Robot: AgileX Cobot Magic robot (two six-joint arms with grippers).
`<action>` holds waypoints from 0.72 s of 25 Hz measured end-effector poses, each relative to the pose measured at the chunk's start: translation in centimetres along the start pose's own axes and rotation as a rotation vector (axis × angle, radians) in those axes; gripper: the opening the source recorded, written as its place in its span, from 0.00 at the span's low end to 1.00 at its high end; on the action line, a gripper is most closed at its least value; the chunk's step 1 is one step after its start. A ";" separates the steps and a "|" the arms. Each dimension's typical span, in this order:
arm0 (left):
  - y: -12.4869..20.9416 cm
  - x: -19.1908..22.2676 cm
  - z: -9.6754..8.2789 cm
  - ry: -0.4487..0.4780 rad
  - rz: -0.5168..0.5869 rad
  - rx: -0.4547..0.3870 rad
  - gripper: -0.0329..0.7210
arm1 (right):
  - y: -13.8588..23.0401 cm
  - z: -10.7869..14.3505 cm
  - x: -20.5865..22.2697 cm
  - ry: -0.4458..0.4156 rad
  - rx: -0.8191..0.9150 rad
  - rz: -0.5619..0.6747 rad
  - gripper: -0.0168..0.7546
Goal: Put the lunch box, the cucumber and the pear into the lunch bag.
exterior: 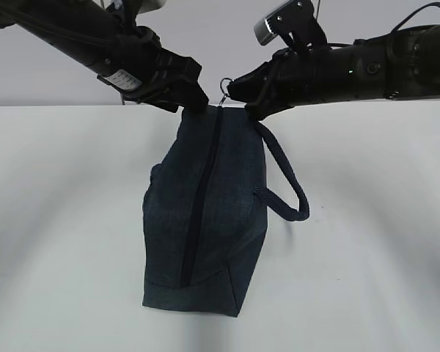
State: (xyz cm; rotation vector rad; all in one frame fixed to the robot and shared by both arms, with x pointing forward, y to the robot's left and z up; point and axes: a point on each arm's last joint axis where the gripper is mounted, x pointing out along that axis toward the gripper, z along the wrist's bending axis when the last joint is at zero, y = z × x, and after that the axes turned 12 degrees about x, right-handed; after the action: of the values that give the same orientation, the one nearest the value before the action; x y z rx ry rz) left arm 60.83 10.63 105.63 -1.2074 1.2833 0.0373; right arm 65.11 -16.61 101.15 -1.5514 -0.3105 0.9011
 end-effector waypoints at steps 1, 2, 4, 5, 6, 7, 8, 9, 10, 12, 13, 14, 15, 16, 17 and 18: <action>0.0 0.0 0.0 0.000 -0.001 0.000 0.50 | 0.0 0.0 0.0 0.000 0.002 0.000 0.02; 0.0 0.1 0.0 0.000 0.000 -0.001 0.47 | 0.0 0.0 0.0 0.000 0.006 0.000 0.02; 0.1 0.4 0.2 0.001 0.005 -0.006 0.43 | 0.0 0.0 0.0 0.000 0.008 0.000 0.02; 0.2 0.7 0.3 0.001 0.007 -0.010 0.42 | 0.0 0.0 0.0 0.000 0.007 0.000 0.02; 0.3 1.0 0.4 -0.001 0.009 -0.013 0.40 | 0.0 0.0 0.0 0.000 0.006 0.001 0.02; 0.3 1.1 0.5 -0.002 0.007 -0.017 0.39 | 0.0 0.0 0.0 0.000 0.008 0.001 0.02; 0.3 1.3 0.5 -0.003 0.004 -0.022 0.38 | 0.0 0.0 0.0 0.000 0.008 0.001 0.02; 0.3 1.4 0.6 -0.004 0.004 -0.023 0.36 | 0.0 0.0 0.0 0.000 0.009 0.001 0.02; 0.3 1.5 0.6 -0.003 0.003 -0.026 0.32 | 0.0 0.0 0.0 0.000 0.009 0.001 0.02; 0.3 1.5 0.6 -0.003 0.003 -0.027 0.23 | 0.0 0.0 0.0 0.000 0.011 0.001 0.02; 0.3 1.5 0.6 -0.003 0.003 -0.025 0.17 | 0.0 0.0 0.0 0.000 0.011 0.001 0.02; 0.3 1.5 0.6 -0.003 0.003 -0.022 0.12 | 0.0 0.0 0.0 0.000 0.011 0.001 0.02; 0.3 1.5 0.6 -0.003 0.004 -0.019 0.09 | 0.0 0.0 0.0 0.000 0.011 0.001 0.02; 0.3 1.5 0.6 -0.003 0.004 -0.018 0.08 | 0.0 0.0 0.0 0.000 0.011 0.001 0.02; 0.3 1.5 0.6 -0.003 0.004 -0.015 0.07 | 0.0 0.0 0.0 0.000 0.011 0.001 0.02; 0.3 1.5 0.6 -0.003 0.004 -0.011 0.07 | 0.0 0.0 0.0 0.000 0.011 0.001 0.02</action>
State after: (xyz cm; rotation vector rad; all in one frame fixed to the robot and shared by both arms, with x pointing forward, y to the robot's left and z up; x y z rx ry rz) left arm 61.62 10.32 104.16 -1.2135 1.2840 0.0487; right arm 65.10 -16.61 101.14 -1.5417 -0.3044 0.9029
